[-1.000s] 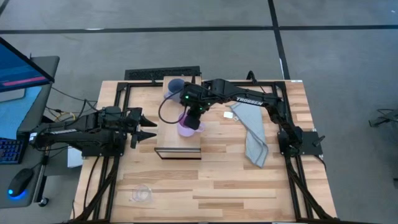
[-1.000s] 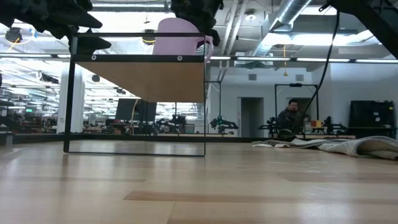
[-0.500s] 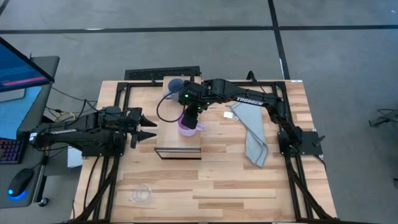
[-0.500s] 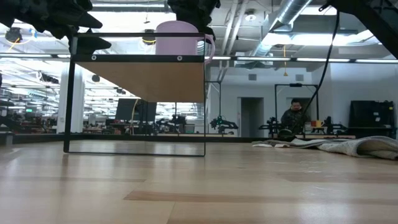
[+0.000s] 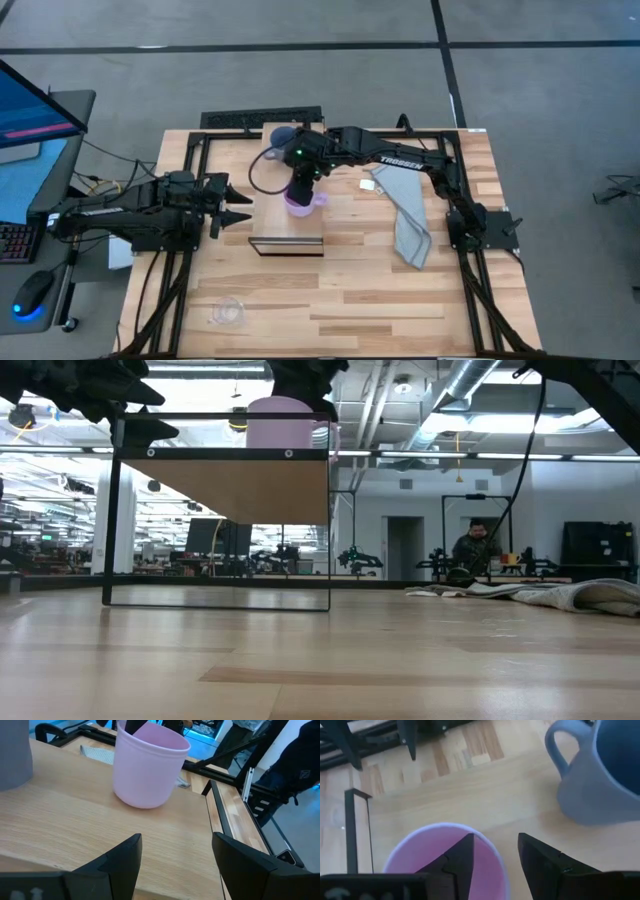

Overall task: Stack small to large cups/mugs on shelf
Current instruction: Put the pink mug on the shelf

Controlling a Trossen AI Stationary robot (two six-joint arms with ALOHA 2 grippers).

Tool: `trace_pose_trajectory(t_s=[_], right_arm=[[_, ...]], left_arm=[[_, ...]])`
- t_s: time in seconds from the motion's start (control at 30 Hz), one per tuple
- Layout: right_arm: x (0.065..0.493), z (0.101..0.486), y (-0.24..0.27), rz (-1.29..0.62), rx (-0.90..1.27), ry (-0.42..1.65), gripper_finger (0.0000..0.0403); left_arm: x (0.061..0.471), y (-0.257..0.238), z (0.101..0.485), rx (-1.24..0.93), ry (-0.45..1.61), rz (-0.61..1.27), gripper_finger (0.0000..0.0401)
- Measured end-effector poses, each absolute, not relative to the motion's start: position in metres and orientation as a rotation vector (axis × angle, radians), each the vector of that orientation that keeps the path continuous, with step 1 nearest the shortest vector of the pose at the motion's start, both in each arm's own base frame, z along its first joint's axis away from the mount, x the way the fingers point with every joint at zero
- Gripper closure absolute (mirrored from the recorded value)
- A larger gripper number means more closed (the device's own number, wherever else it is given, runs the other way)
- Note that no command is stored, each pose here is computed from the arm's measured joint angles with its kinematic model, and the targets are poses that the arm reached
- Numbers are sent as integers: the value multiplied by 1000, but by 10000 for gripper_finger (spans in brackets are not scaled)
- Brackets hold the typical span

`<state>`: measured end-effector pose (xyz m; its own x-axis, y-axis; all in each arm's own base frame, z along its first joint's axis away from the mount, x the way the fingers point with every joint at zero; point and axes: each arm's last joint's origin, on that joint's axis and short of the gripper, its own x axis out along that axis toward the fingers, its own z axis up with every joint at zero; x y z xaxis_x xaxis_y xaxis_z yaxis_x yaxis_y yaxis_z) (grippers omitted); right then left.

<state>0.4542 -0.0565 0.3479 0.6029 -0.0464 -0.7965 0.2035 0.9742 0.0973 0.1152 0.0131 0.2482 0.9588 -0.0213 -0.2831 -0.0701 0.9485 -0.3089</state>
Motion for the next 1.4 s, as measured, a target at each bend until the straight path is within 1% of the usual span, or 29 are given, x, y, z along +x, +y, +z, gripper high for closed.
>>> trace_pose_trajectory(t_s=[0.37,0.5,0.67,0.77,0.9,1.03,1.1,1.13,1.27,1.4], right_arm=[[458,351,-56,-102,200,863,231],[452,353,-58,-102,189,893,235],[443,366,-57,-93,157,872,260],[442,379,-54,-89,127,796,282],[431,393,-52,-85,119,778,315],[417,393,-48,-85,123,881,362],[407,390,-45,-82,128,978,388],[403,389,-43,-82,128,1015,393],[393,384,-35,-132,79,1134,389],[392,383,-28,-141,51,1163,398]], left_arm=[[115,13,248,-322,288,26,167],[115,13,248,-322,288,26,167],[115,13,248,-328,288,27,167],[115,13,248,-328,288,27,167],[115,13,248,-328,288,28,167],[115,13,248,-328,288,28,167],[115,13,248,-327,286,28,167],[115,13,248,-327,286,28,167],[115,13,248,-327,286,28,167],[115,13,248,-327,285,28,167]])
